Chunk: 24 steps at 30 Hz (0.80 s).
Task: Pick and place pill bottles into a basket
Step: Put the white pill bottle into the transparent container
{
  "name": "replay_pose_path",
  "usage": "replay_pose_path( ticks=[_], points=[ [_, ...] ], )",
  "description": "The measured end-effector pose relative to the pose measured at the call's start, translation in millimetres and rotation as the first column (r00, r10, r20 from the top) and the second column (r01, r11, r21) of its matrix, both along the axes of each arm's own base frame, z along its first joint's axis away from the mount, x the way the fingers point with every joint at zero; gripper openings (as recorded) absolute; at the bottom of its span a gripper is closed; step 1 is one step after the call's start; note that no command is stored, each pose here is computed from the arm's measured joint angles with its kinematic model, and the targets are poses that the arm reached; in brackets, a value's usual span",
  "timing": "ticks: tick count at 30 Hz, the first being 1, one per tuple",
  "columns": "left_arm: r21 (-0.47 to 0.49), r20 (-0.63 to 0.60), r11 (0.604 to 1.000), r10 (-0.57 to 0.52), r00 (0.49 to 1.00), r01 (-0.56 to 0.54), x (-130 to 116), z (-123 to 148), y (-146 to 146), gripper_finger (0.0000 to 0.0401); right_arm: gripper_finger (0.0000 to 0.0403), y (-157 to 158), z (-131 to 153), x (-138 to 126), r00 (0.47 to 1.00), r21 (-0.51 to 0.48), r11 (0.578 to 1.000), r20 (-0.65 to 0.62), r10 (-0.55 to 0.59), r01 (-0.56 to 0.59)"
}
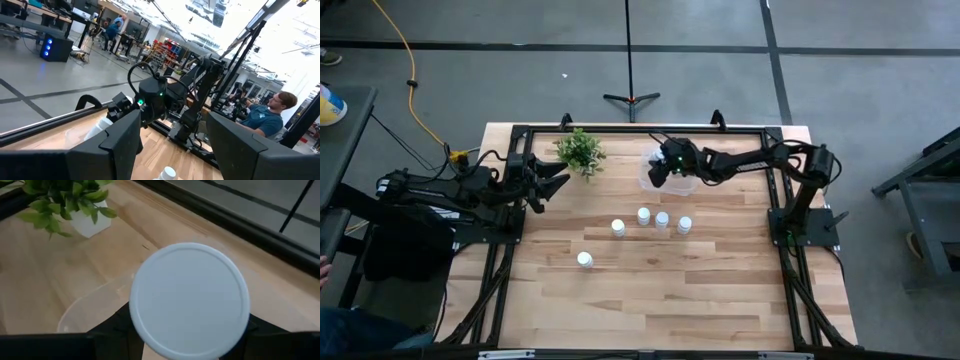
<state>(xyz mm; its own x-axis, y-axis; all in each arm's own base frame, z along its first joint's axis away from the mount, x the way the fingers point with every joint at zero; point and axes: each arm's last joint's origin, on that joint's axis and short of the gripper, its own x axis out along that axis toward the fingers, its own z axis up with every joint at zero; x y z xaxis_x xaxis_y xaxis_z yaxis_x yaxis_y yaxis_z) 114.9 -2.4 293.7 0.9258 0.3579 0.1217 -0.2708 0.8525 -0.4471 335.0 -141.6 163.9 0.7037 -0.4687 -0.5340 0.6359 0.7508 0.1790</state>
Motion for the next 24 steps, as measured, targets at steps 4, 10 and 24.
replay_pose_path(
  ticks=[4, 10, 24],
  points=[
    [0.0, 0.0, 1.0, 0.0, 1.0, 0.0, 0.0, 0.0, 0.0, 0.026, 0.0169, -4.3, 10.7, 5.7, 1.0, -0.043, 0.999, -0.028, -0.005, 0.004],
    [0.0, 0.001, 1.0, 0.0, 1.0, 0.0, 0.0, 0.1, 0.0, 0.026, 0.0169, -11.0, 16.1, 6.0, 0.997, -0.018, 1.0, -0.076, -0.023, 0.021],
    [0.0, 0.0, 1.0, 0.001, 1.0, -0.001, 0.0, 0.0, 0.0, 0.026, 0.0169, -12.0, -17.8, 9.3, 0.983, 0.03, 1.0, -0.186, 0.008, -0.002]
  ],
)
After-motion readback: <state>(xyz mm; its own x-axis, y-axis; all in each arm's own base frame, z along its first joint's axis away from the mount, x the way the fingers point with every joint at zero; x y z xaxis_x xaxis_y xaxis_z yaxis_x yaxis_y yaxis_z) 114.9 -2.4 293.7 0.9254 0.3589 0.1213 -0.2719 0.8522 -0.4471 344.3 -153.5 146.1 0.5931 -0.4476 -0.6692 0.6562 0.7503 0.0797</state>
